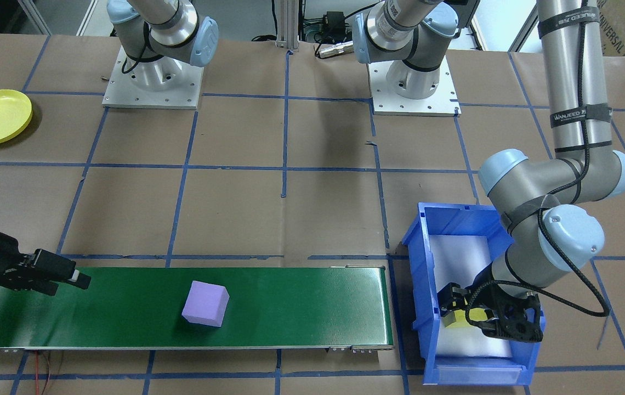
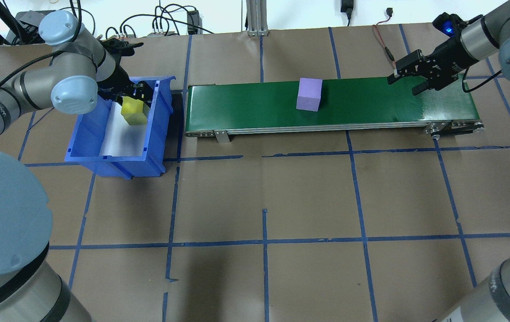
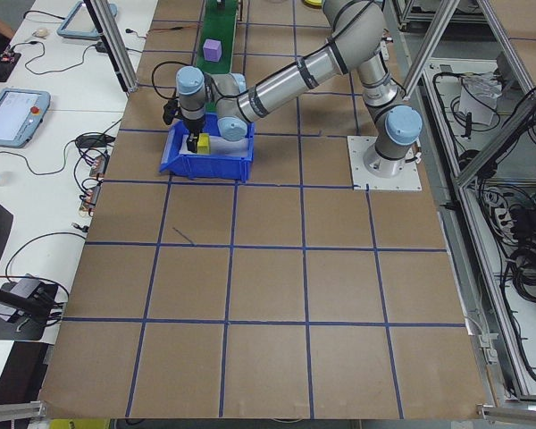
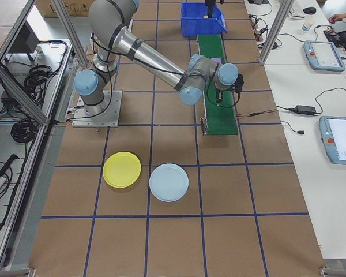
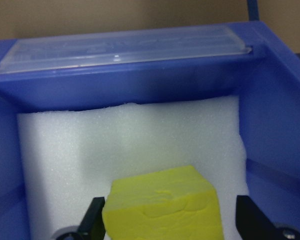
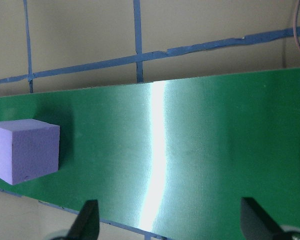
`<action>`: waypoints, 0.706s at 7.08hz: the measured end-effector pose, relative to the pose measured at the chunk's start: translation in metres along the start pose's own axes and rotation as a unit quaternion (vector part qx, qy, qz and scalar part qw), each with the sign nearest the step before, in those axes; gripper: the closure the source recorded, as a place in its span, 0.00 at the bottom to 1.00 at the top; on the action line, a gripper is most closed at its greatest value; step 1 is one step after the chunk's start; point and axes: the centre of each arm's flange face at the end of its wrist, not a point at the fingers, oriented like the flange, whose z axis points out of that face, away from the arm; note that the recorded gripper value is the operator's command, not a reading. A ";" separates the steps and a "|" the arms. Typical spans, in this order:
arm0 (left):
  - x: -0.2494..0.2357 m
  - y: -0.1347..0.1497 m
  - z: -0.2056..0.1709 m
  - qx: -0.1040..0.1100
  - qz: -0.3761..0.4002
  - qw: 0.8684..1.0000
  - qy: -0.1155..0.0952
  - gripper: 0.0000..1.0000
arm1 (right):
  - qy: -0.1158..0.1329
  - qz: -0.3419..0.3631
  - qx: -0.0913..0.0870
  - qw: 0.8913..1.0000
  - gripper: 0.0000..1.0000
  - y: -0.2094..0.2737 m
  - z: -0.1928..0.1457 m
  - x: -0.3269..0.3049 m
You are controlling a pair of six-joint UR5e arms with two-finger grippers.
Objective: Move block left to right into plate
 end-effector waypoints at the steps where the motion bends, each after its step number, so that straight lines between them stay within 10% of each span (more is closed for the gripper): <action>1: 0.001 -0.001 -0.007 0.005 0.007 1.000 -0.003 0.76 | -0.005 -0.001 0.008 1.000 0.00 0.000 -0.005 0.012; 5: 0.065 0.019 -0.155 0.082 0.046 0.995 -0.019 0.76 | -0.009 0.008 0.009 1.000 0.00 0.004 -0.006 0.038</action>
